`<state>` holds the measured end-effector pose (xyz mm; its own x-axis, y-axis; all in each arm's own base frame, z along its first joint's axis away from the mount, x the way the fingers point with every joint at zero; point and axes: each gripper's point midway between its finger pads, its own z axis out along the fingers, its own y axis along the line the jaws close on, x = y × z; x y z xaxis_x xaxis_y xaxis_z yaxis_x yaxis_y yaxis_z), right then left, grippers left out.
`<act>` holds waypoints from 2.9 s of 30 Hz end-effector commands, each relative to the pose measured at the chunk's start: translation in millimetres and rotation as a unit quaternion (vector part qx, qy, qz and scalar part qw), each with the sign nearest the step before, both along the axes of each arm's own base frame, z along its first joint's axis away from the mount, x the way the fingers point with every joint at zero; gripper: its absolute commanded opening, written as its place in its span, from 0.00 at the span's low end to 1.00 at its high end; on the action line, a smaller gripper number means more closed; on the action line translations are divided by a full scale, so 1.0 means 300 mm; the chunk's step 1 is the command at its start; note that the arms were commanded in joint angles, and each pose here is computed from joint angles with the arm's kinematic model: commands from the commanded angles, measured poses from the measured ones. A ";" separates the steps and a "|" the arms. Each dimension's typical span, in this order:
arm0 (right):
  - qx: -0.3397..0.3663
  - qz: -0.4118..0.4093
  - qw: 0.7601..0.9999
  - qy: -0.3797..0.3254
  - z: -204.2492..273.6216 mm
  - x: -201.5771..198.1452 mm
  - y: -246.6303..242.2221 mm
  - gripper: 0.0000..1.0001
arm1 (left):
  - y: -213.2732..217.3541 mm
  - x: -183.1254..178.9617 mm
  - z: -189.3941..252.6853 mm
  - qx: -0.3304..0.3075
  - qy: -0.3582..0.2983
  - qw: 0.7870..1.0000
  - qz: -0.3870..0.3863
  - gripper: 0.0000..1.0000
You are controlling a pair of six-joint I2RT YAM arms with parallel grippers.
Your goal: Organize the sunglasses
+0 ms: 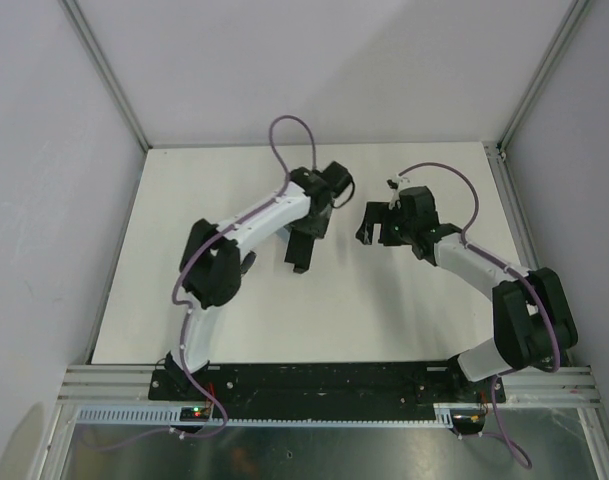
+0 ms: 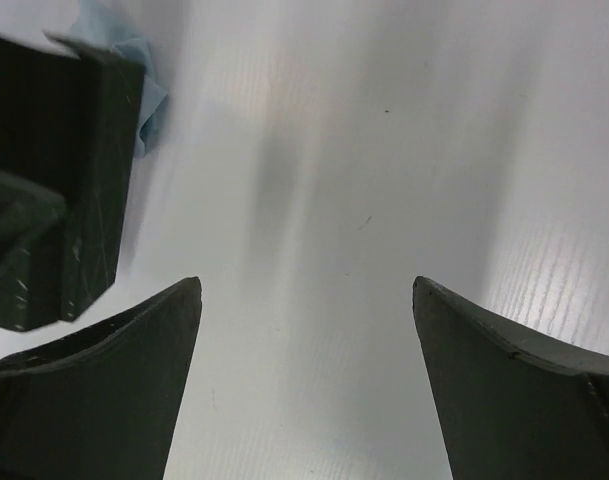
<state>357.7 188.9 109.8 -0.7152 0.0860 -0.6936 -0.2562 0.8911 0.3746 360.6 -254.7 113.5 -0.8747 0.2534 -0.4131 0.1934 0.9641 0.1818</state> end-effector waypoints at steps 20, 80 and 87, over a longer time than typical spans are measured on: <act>0.056 -0.122 0.991 -0.005 0.036 0.037 -0.172 0.94 | -0.298 -0.180 0.076 -0.048 0.024 0.990 -0.129 0.81; -0.121 -0.166 0.979 0.019 -0.058 -0.214 0.513 0.48 | 0.564 -0.247 0.330 -0.454 -0.178 0.865 0.115 0.92; -0.094 -0.108 0.990 0.011 -0.015 -0.225 0.517 0.54 | 0.397 -0.255 0.250 -0.446 -0.128 0.882 0.082 0.91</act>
<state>282.3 330.0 82.3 -0.7405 0.0994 -0.6646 0.0344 0.9933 0.1102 282.7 -107.9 193.9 -0.6956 -0.4395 -0.5683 0.0519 0.7582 -0.6499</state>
